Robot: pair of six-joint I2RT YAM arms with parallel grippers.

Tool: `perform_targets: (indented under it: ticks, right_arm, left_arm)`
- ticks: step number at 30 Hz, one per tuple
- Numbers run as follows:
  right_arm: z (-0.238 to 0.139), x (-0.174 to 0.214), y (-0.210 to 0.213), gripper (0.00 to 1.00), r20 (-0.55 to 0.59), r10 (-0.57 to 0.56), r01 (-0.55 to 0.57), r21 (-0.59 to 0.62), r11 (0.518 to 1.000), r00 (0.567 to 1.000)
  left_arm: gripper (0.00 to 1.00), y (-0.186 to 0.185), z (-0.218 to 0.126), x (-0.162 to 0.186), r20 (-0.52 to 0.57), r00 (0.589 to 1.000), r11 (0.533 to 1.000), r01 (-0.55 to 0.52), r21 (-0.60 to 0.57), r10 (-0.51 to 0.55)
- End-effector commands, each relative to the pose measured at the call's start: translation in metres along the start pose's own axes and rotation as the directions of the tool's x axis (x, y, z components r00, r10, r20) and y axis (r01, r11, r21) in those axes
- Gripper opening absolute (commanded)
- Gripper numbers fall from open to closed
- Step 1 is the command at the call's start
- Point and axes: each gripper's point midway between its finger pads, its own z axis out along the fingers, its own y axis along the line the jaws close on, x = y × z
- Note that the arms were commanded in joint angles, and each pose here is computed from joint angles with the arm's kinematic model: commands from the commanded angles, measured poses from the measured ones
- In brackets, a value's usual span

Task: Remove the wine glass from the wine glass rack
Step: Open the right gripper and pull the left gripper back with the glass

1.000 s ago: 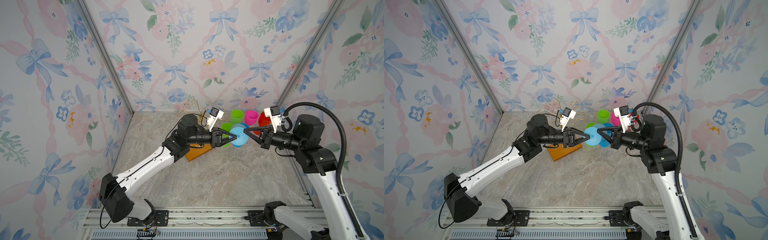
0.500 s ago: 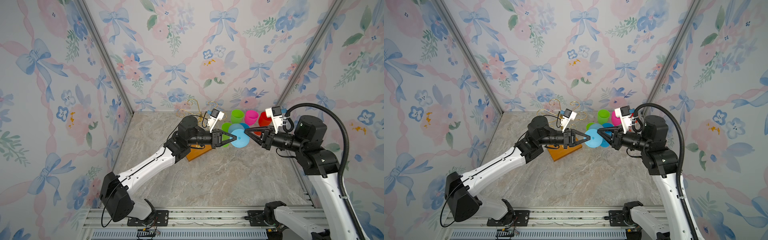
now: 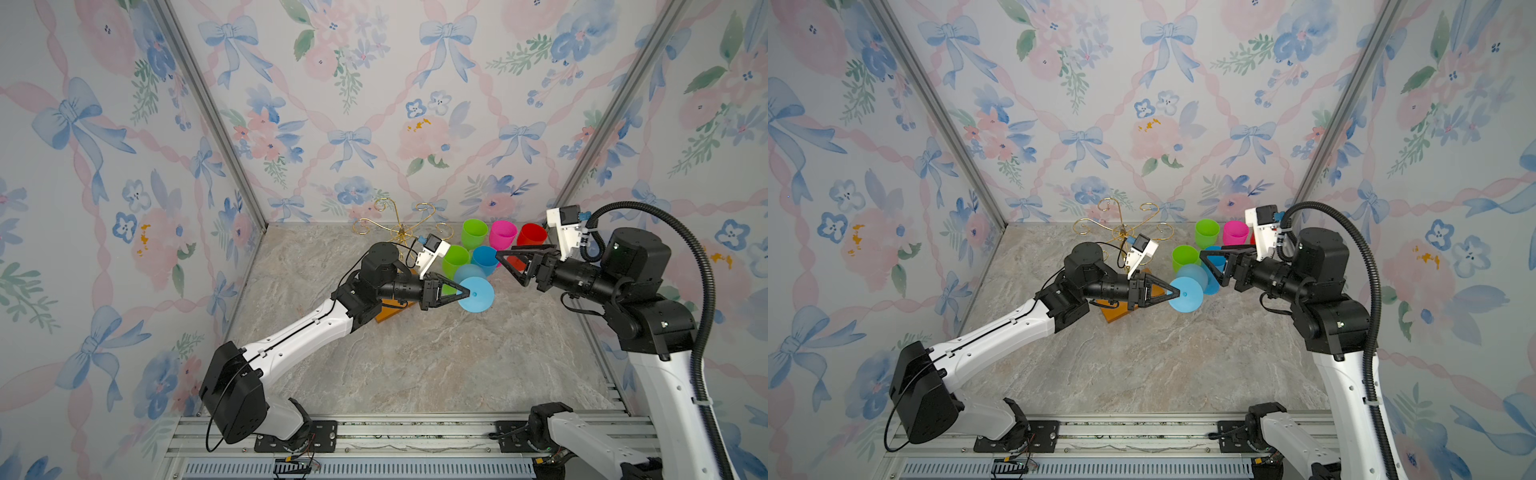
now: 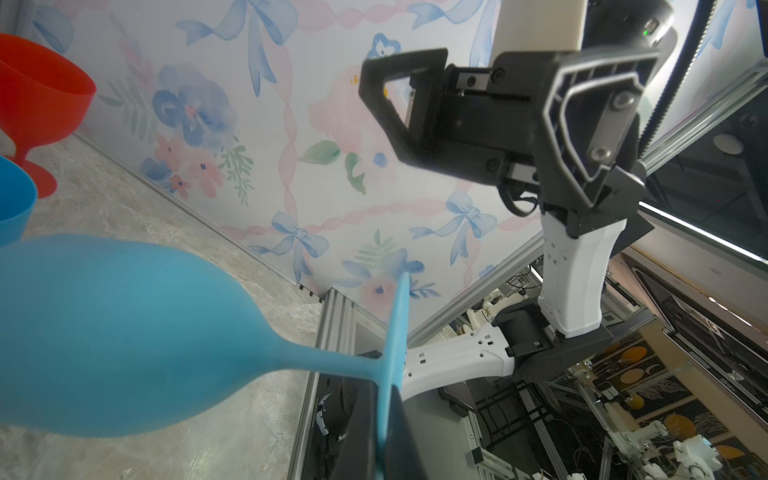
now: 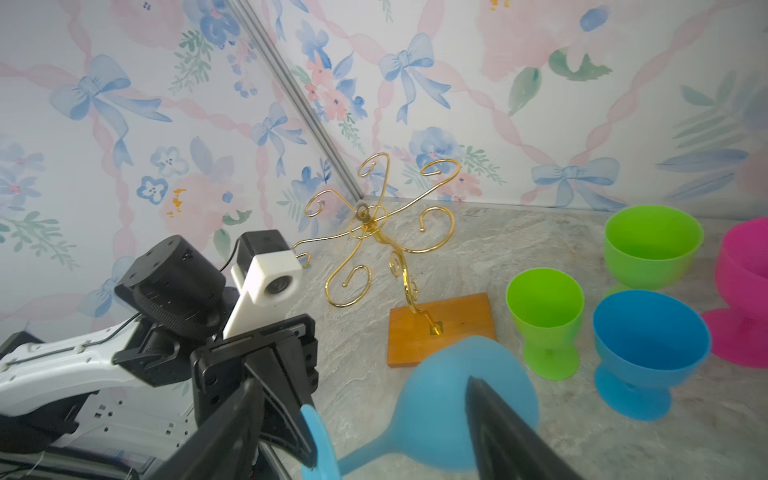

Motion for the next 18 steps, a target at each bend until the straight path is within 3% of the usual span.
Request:
perform_targets:
  ticks: [1, 5, 12, 14, 18]
  right_arm:
    - [0.009, 0.024, -0.052, 0.79, -0.095, 0.171, -0.149, 0.202, 0.968, 0.981]
    - [0.015, 0.04, -0.072, 0.8, -0.156, 0.231, -0.184, 0.269, 0.945, 0.96]
    - [0.029, 0.054, -0.062, 0.82, -0.244, 0.281, -0.243, 0.177, 0.954, 0.928]
    - [0.033, 0.058, -0.063, 0.82, -0.258, 0.293, -0.254, 0.174, 0.951, 0.921]
    - [0.039, 0.066, -0.059, 0.82, -0.295, 0.312, -0.277, 0.157, 0.948, 0.903]
  left_arm:
    - [0.0, -0.027, 0.0, 0.027, -0.086, 0.985, 0.988, -0.141, 0.069, 0.147]
    - [0.0, -0.036, 0.002, 0.06, -0.149, 0.934, 0.946, -0.322, 0.035, 0.323]
    - [0.0, -0.022, -0.02, 0.077, -0.169, 0.819, 0.802, -0.573, -0.168, 0.549]
    - [0.0, -0.02, -0.025, 0.086, -0.196, 0.76, 0.736, -0.649, -0.191, 0.62]
    - [0.0, -0.003, -0.037, 0.109, -0.325, 0.576, 0.514, -0.817, -0.263, 0.75]
